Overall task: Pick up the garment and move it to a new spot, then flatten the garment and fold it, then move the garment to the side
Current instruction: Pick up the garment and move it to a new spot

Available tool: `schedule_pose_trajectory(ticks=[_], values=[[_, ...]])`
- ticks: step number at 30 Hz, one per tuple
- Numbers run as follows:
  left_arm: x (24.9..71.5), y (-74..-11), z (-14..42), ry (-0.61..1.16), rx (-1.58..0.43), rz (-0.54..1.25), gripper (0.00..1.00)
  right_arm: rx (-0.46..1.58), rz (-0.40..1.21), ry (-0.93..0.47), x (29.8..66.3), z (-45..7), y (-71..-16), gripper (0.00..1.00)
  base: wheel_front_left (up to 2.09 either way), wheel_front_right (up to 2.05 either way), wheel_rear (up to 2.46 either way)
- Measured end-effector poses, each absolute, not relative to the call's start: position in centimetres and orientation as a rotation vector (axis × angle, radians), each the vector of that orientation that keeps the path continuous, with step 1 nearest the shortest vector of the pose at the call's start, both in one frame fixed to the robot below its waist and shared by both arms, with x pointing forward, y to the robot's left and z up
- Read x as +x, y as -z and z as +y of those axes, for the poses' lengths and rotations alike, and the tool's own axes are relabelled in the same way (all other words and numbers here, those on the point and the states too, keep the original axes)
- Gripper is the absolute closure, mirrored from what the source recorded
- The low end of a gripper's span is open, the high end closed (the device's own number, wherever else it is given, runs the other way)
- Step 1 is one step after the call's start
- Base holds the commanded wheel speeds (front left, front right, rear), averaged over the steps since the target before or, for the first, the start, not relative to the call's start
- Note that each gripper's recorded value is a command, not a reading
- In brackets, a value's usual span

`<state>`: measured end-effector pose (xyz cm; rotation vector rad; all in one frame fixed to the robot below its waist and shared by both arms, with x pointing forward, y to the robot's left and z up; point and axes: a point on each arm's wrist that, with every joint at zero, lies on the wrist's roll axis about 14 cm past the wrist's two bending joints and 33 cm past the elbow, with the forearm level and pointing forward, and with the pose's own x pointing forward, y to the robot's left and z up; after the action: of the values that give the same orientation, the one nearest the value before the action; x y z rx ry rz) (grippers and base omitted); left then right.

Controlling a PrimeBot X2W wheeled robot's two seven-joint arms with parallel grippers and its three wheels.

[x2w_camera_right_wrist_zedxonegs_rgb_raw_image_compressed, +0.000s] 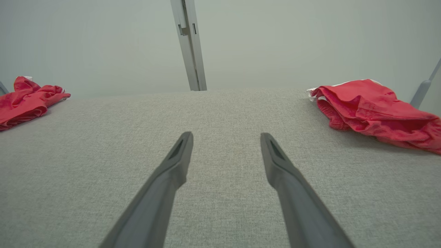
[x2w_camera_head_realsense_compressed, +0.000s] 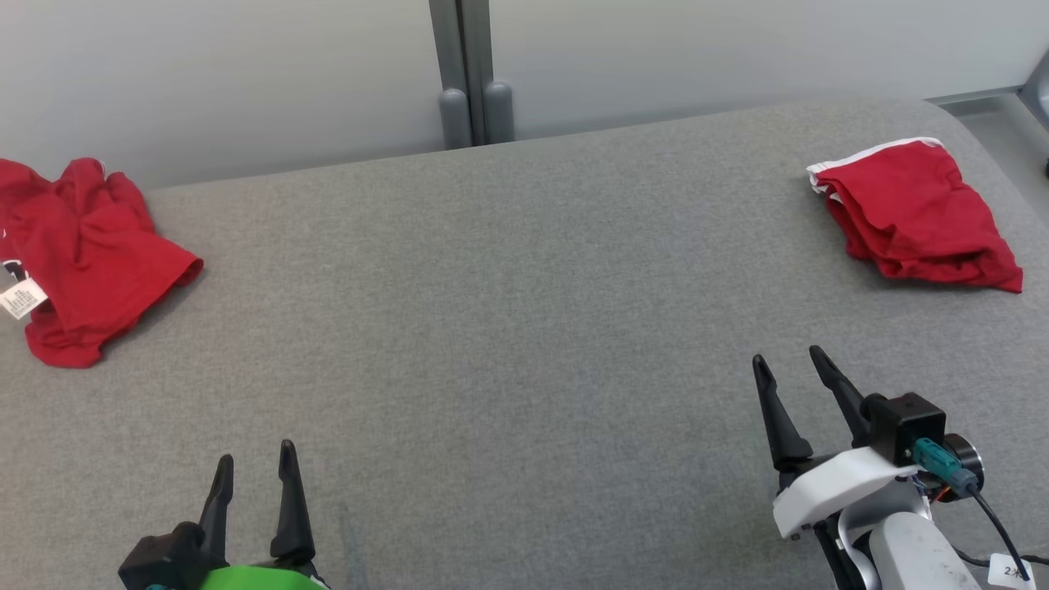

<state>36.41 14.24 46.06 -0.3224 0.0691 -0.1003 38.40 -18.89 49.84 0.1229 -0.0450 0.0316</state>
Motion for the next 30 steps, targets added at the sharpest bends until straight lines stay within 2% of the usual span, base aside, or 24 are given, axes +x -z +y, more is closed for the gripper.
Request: schedule_pose_trajectory(ticks=[22,30], values=[[35.6,-46.2,15.1,0.068,-0.331,0.062,0.0,0.133,-0.022,-0.067,39.0,-17.5,-49.1,0.0,0.0,0.0,0.0],[34.0,-46.7,18.3,-0.035,-0.327,0.032,0.0,0.137,-0.02,-0.176,40.6,-13.7,-49.2,0.0,0.0,0.0,0.0]])
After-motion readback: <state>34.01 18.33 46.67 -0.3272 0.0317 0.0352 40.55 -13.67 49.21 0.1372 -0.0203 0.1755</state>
